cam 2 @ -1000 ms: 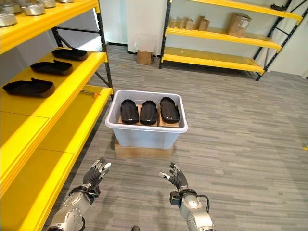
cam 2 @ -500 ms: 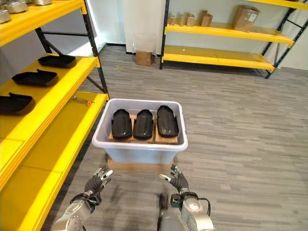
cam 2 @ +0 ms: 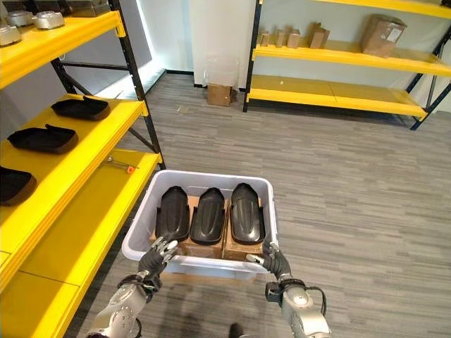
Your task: Move parts from the plastic box to the shelf.
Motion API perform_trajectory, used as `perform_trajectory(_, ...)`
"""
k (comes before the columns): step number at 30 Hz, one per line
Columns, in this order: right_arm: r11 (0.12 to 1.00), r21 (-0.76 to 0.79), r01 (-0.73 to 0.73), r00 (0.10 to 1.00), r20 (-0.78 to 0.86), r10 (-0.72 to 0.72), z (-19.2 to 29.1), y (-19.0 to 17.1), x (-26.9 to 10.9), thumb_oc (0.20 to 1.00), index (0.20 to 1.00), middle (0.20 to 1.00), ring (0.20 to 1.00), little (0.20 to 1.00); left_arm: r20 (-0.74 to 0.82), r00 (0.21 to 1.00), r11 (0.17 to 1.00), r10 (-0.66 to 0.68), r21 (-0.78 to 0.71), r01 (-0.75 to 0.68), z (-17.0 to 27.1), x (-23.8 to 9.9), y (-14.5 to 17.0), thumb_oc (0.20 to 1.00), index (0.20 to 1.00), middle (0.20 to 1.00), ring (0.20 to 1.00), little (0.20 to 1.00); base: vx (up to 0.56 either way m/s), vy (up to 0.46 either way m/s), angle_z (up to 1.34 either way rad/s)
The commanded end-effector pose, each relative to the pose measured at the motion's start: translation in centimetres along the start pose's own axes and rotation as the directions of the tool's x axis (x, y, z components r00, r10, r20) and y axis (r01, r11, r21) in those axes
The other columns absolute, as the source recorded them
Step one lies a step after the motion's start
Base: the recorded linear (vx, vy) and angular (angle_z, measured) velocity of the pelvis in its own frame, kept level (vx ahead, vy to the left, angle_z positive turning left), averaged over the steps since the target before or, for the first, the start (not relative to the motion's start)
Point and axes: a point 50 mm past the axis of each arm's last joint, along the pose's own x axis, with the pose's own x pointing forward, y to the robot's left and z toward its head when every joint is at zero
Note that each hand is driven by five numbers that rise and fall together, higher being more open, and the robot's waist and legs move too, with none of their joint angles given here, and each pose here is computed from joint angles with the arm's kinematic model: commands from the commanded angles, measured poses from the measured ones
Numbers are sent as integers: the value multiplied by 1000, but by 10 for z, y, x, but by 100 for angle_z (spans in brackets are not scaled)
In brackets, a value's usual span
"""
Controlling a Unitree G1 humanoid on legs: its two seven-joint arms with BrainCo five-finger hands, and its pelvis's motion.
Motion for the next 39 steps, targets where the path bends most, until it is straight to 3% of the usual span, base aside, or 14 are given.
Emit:
perform_trajectory(1, 1000, -16, 2, 991, 135, 0, 28, -2, 2, 1000, 1000, 1000, 1000, 1000, 55, 998, 999, -17, -29, 18, 8, -3, -1, 1000, 1000, 1000, 1000, 1000, 163, -22, -27)
perform_trajectory(20, 999, 43, -23, 977, 212, 13, 41, 6, -4, 1000, 1000, 1000, 1000, 1000, 73, 997, 1000, 22, 16, -23, 14, -9, 15, 1000, 1000, 1000, 1000, 1000, 112, 213, -35)
perform_trajectory(29, 1000, 11, 17, 937, 349, -20, 74, -2, -10, 1000, 1000, 1000, 1000, 1000, 203, 979, 999, 25, 38, -33, 47, -12, 17, 1000, 1000, 1000, 1000, 1000, 38, 6, -12)
perform_trajectory(39, 986, -54, 160, 840, 531, -107, 141, -22, -3, 1000, 1000, 1000, 1000, 1000, 348, 933, 996, -94, 40, 85, 88, -10, -11, 1000, 1000, 1000, 1000, 1000, -60, -49, 12)
